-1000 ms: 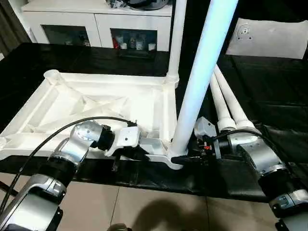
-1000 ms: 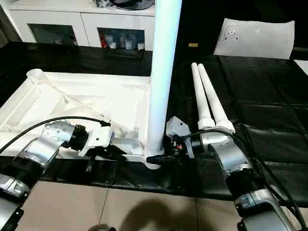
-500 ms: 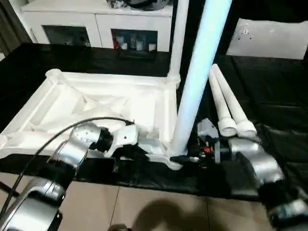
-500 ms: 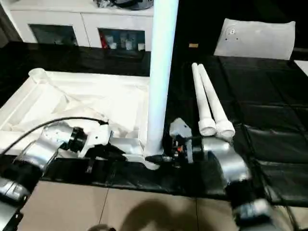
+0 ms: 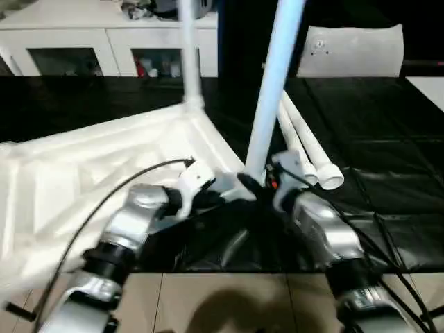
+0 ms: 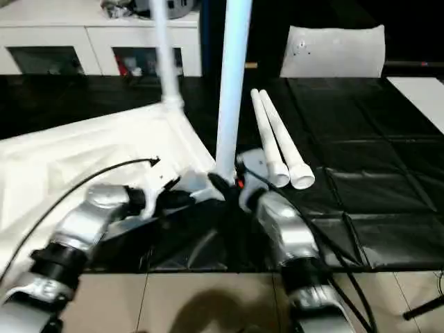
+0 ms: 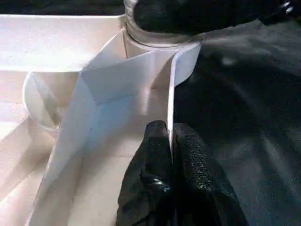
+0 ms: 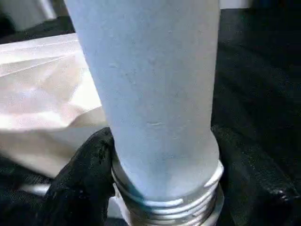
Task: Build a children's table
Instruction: Rotate leg to tighten
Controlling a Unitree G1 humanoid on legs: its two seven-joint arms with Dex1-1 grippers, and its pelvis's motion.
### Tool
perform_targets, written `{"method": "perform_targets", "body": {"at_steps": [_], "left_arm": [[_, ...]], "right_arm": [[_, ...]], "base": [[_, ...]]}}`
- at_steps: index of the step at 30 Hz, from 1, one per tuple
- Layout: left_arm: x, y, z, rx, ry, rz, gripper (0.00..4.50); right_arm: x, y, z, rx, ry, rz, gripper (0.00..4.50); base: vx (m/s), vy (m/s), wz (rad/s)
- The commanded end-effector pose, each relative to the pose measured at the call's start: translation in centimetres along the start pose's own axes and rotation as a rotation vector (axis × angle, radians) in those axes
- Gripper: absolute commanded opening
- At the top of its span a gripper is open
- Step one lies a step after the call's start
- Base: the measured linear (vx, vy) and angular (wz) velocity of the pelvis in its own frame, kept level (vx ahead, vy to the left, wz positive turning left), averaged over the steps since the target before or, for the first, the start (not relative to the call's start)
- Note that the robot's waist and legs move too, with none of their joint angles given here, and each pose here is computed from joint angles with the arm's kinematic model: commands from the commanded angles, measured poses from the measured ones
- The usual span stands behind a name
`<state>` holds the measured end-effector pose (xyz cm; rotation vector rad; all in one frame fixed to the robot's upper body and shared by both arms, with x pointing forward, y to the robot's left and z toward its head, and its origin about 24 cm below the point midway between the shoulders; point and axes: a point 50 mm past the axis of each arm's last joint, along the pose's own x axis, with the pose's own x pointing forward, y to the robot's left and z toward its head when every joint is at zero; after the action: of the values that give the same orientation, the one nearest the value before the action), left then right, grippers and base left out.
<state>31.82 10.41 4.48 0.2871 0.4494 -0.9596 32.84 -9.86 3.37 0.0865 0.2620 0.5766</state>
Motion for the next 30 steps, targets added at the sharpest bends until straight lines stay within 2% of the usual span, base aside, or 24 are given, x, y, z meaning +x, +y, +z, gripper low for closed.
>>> {"method": "perform_targets", "body": {"at_steps": [1,2,3,4,5,6,8,10,12,13,14,17,25,29,30], "left_arm": [[1.0,-0.5,3.6,0.053,-0.113,0.074,0.00],[1.0,-0.6,3.6,0.057,-0.104,0.077,0.00],[0.8,-0.6,3.3,0.059,-0.087,0.075,0.00],[0.7,-0.7,3.2,0.066,-0.082,0.072,0.00],[0.4,-0.8,2.9,0.084,-0.069,0.053,0.00],[0.4,-0.8,2.9,0.086,-0.068,0.049,0.00],[0.1,-0.7,2.5,0.076,-0.055,0.037,0.00],[-0.3,-0.5,2.0,0.074,-0.029,0.028,0.00],[-0.6,-0.4,1.5,0.099,-0.026,0.001,0.00],[-0.8,-0.3,1.3,0.105,-0.025,-0.013,0.00],[-0.8,-0.3,1.3,0.105,-0.025,-0.013,0.00],[-1.5,-0.1,0.4,0.173,-0.011,-0.100,0.00],[-2.7,-0.4,-0.4,0.308,0.002,-0.373,0.00],[-3.2,-0.3,-0.2,0.357,0.008,-0.470,0.00],[-3.4,-0.3,-0.1,0.386,0.025,-0.516,0.00]], "right_arm": [[1.5,5.9,-2.8,0.069,0.112,0.231,2.75],[1.5,5.9,-2.8,0.058,0.109,0.229,3.10],[1.1,5.3,-2.9,0.007,0.093,0.200,3.45],[0.9,5.1,-2.8,0.000,0.084,0.187,3.47],[0.3,4.0,-2.7,-0.015,0.055,0.147,3.55],[0.2,3.9,-2.7,-0.015,0.051,0.142,3.55],[-0.3,3.0,-2.5,-0.038,0.021,0.121,3.90],[-1.2,1.7,-2.1,-0.081,-0.015,0.089,3.95],[-2.3,0.8,-1.7,-0.105,-0.055,0.110,4.07],[-2.8,0.4,-1.4,-0.110,-0.071,0.125,4.30],[-2.8,0.4,-1.4,-0.110,-0.071,0.125,4.37],[-5.1,-0.9,-0.2,-0.168,-0.103,0.246,4.46],[-7.4,-2.7,1.1,-0.291,0.005,0.470,4.46],[-7.5,-2.9,1.3,-0.326,0.065,0.547,4.46],[-7.5,-2.5,1.2,-0.340,0.105,0.623,4.46]], "base": [[0.000,0.000,0.00],[0.000,0.000,0.00],[0.000,0.000,0.00],[0.000,0.000,0.00],[0.000,0.000,0.00],[0.000,0.000,0.00],[0.000,0.000,0.00],[0.000,0.000,0.00],[0.000,0.000,0.00],[0.000,0.000,0.00],[0.000,0.000,0.00],[0.000,0.000,0.00],[0.000,0.000,0.00],[0.000,0.000,0.00],[0.000,0.000,0.00]]}}
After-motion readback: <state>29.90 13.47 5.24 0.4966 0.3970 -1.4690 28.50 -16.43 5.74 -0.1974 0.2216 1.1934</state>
